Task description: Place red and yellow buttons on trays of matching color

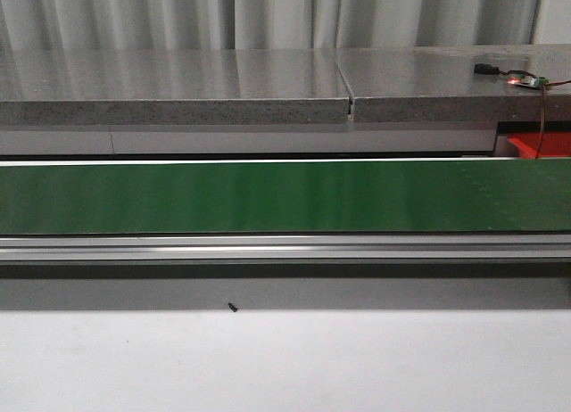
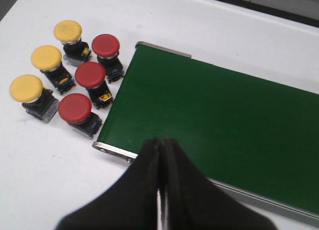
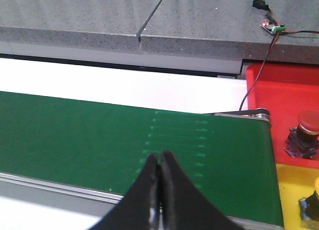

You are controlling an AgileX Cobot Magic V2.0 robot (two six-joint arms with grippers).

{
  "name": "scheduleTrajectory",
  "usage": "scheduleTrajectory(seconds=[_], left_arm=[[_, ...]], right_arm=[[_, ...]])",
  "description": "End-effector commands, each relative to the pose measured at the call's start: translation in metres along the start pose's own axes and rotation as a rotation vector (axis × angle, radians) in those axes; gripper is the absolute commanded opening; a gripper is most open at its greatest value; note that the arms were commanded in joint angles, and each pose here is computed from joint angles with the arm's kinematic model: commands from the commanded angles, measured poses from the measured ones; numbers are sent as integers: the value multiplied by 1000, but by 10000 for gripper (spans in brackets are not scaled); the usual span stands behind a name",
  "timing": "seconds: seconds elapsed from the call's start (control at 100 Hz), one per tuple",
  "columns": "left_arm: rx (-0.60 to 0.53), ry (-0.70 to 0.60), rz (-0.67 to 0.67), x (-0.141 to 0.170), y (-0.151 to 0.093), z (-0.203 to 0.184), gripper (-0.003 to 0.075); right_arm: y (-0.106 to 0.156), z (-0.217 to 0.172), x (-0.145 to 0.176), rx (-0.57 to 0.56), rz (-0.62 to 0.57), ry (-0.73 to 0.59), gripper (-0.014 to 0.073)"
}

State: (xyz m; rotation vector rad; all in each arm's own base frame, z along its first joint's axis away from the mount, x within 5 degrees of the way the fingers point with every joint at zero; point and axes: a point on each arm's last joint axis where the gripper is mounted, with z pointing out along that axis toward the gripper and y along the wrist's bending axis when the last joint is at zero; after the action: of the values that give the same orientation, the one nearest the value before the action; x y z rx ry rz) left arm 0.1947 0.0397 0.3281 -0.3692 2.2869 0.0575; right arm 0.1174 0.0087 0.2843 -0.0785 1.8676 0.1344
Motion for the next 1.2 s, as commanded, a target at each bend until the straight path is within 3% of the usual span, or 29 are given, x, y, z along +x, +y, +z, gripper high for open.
scheduleTrajectory(seconds=[0.0, 0.31, 0.38, 0.51, 0.58, 0.82, 1.19], left_arm=[[-6, -74, -33, -20, 10, 5, -18], [-113, -17, -178, -23, 55, 37, 10], [-128, 33, -210, -23, 64, 48, 106], [-134, 128, -237, -28, 73, 72, 407], [-123, 203, -260, -32, 77, 86, 482], [-95, 425, -279, -51, 87, 130, 435], [-86, 536, -283, -62, 98, 174, 410]], right_arm=[[-2, -3, -12, 25, 2, -60, -59], [-2, -3, -12, 23, 2, -59, -59], [-2, -3, -12, 23, 2, -59, -59], [-2, -3, -12, 23, 2, -59, -59], [-2, -3, -12, 23, 2, -59, -59], [-2, -3, -12, 23, 2, -59, -59], [-1, -3, -12, 22, 8, -60, -59]])
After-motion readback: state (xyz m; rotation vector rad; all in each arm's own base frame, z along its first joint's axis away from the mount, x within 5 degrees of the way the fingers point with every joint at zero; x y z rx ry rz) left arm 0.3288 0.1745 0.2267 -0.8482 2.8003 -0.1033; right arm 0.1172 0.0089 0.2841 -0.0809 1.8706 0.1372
